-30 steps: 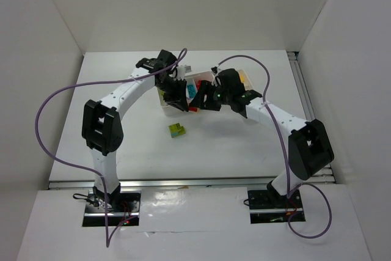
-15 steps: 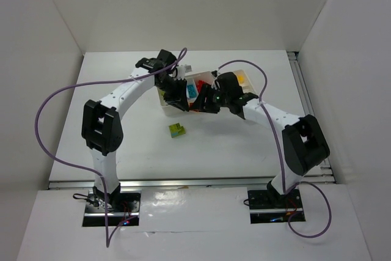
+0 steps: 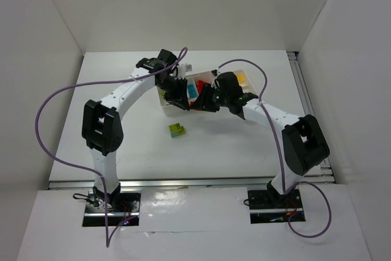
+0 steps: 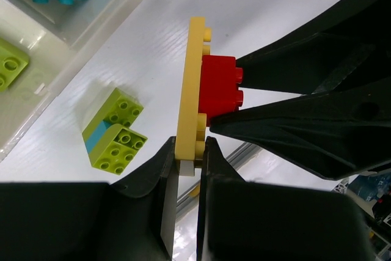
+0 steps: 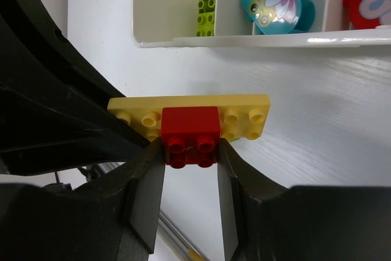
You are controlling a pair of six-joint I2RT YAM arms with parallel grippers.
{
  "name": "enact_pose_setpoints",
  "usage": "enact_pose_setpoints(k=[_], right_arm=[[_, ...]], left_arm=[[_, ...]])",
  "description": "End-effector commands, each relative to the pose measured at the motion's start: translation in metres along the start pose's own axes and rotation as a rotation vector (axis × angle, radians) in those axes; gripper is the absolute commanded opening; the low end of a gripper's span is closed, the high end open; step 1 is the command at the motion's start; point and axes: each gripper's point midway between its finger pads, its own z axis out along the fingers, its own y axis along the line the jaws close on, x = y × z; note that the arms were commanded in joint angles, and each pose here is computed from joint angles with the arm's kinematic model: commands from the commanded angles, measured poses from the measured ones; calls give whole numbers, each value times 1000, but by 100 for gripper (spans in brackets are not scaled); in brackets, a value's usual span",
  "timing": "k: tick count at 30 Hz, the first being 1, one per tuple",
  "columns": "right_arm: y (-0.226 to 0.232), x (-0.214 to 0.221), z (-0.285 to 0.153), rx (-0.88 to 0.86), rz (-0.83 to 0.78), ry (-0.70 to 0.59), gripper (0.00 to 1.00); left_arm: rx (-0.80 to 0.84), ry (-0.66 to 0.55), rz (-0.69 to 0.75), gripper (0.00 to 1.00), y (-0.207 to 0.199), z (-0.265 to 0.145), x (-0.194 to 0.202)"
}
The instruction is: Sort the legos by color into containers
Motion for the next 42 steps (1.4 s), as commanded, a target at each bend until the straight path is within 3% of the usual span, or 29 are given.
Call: enact_pose_setpoints(k=[1, 4, 11, 14, 21, 27, 31, 32, 35, 41, 42], right_arm=[[-3, -36, -28, 62, -33, -120, 16], [-3, -39, -37, 69, -38, -125, 16], [26, -69, -47, -131, -2, -126, 16], [23, -91, -49, -117, -15, -169, 16], [-39, -134, -18, 222, 20, -255, 16], [-72, -141, 23, 338, 9, -203, 20], [-73, -147, 26, 400, -28, -228, 39], [-71, -145, 27, 402, -34, -228, 52], [-69, -152, 23, 411, -39, -257, 70], [-48, -165, 4, 379, -51, -305, 73], [-46, -166, -2, 383, -52, -314, 69]], left_arm=[[-11, -47, 0, 0, -5, -18, -5], [-48, -59, -11, 0, 5, -18, -10], [-75, -43, -32, 0, 16, -13, -8], [-89, -49, -40, 0, 22, -15, -10], [-39, -69, -32, 0, 8, -24, -10], [-19, -119, -4, 0, -5, -38, -25], [-4, -134, 7, 0, -10, -42, -30], [7, -132, 8, 0, -12, -43, -30], [31, -155, 7, 0, -18, -52, -37], [71, -190, 18, 0, -33, -63, -49], [84, -189, 20, 0, -35, -62, -51]])
